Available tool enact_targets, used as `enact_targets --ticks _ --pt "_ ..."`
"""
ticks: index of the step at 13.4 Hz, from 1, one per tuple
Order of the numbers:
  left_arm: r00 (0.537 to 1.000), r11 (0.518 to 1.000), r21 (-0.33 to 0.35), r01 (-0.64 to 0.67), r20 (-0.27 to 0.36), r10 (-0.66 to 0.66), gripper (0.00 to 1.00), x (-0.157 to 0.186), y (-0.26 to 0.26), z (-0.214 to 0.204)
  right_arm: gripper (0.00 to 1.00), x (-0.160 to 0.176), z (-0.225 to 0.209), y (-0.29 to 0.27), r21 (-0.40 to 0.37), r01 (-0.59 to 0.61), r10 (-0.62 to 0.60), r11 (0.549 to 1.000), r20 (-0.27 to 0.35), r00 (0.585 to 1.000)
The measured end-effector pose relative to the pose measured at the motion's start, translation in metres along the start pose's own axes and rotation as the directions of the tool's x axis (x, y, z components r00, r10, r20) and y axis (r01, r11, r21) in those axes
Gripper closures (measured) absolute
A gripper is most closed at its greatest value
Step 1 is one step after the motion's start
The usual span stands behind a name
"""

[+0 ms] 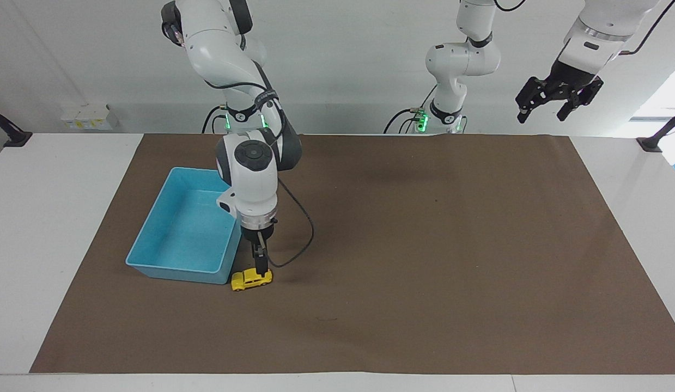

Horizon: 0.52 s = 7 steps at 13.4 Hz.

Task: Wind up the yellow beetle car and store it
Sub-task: 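Grasp the yellow car with the right gripper and lift it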

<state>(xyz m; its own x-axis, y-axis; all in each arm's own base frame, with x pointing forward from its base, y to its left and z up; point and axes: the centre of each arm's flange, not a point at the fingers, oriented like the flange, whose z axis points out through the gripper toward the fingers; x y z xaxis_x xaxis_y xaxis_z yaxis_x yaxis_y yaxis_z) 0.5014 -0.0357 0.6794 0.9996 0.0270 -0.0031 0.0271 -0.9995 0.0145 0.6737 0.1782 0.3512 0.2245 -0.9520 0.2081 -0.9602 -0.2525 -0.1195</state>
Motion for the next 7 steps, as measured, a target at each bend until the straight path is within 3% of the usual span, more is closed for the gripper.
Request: enact_targets --ticks 7 --pt "1.000 1.000 0.001 -0.020 0.010 0.020 0.00 0.000 0.003 0.003 0.00 0.005 0.055 -0.005 -0.002 0.015 -0.015 1.000 -0.047 0.999"
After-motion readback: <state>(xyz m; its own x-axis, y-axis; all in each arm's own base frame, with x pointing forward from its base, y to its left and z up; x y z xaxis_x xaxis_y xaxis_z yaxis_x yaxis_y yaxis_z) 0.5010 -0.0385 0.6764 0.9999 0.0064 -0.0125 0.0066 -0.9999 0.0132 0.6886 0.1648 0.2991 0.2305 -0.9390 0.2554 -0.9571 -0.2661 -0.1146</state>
